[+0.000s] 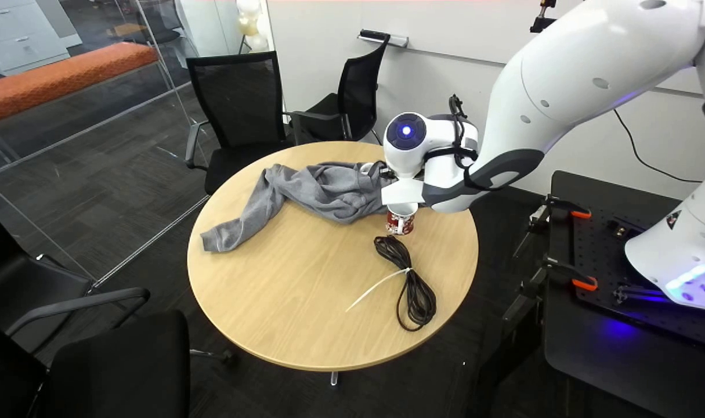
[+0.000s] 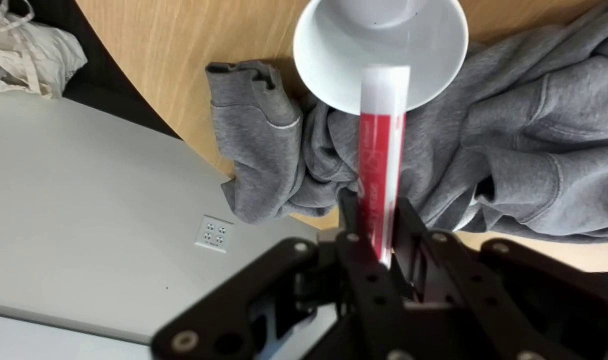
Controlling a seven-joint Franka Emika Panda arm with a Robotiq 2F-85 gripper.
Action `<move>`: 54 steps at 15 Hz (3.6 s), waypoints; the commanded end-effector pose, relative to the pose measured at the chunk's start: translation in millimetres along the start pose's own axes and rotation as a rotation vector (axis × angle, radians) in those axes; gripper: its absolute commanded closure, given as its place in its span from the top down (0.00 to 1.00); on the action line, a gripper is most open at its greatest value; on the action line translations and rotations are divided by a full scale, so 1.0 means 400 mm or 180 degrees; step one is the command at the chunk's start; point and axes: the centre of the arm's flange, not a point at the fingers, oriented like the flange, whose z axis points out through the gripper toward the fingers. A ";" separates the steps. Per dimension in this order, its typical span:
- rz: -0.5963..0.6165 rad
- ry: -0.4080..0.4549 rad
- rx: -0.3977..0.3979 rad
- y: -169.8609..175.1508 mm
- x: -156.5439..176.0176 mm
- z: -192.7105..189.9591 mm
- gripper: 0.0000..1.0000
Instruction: Take the marker from the table then put it inside then out of the red cup and put it on the table
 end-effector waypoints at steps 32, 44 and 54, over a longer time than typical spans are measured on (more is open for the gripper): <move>0.0410 0.0518 -0.0203 -0.045 -0.058 0.029 1.00; 0.0117 0.0092 0.0222 -0.027 0.080 -0.064 1.00; -0.0838 -0.0550 0.0962 0.020 0.200 -0.143 1.00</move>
